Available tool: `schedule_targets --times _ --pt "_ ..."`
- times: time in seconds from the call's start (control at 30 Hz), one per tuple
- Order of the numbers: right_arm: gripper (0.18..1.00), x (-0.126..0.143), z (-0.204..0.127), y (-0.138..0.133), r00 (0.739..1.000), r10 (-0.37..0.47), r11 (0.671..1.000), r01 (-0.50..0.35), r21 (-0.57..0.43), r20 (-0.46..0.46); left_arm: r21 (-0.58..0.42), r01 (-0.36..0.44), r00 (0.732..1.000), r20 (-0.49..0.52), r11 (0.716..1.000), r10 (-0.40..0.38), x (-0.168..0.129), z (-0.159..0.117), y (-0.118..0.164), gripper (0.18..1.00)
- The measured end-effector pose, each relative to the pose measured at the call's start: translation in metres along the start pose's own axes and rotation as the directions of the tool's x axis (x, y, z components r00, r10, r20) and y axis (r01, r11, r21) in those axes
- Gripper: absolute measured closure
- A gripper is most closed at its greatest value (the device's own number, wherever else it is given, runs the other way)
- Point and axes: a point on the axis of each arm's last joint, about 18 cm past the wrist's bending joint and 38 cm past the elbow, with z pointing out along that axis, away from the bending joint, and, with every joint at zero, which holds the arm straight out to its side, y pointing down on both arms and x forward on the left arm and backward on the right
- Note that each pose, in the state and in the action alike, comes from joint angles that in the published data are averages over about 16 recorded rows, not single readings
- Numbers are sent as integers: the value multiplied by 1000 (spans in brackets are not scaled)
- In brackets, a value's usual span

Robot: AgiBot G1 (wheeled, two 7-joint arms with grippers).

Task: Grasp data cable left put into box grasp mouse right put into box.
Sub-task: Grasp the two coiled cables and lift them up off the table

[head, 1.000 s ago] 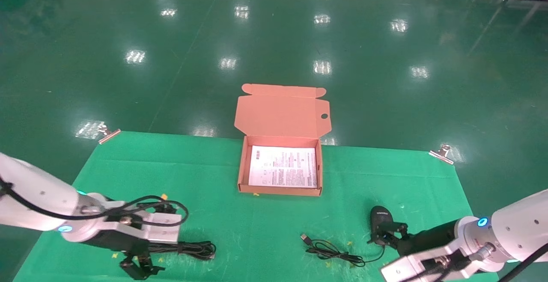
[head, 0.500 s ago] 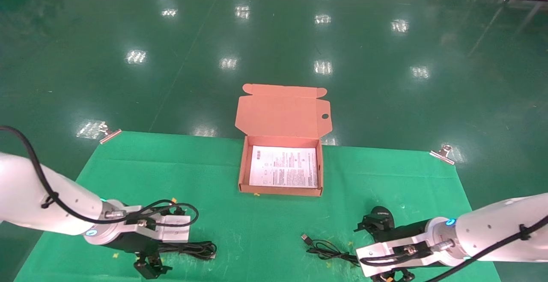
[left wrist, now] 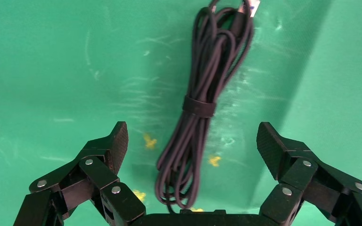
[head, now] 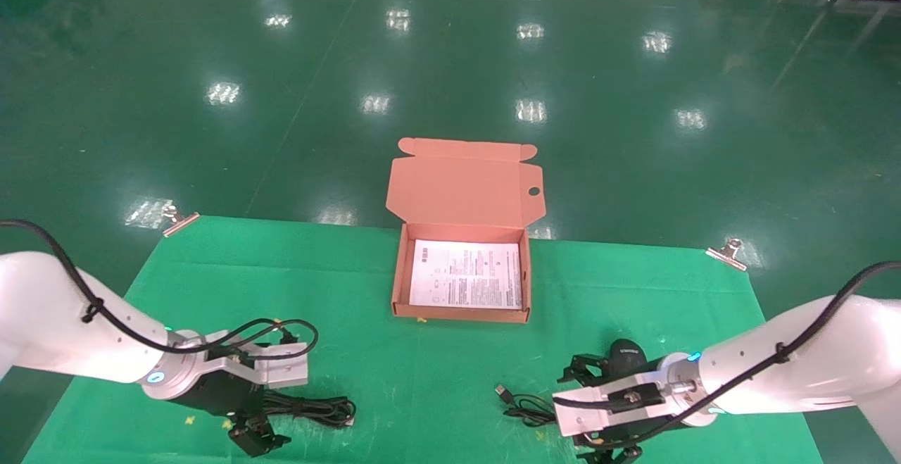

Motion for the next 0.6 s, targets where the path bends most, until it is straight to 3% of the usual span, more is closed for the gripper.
schedule_targets --times 0.6 --pt "179 -2 23 8 1000 -23 999 23 -46 -5 -35 8 1000 -15 999 -9 -5 15 12 185"
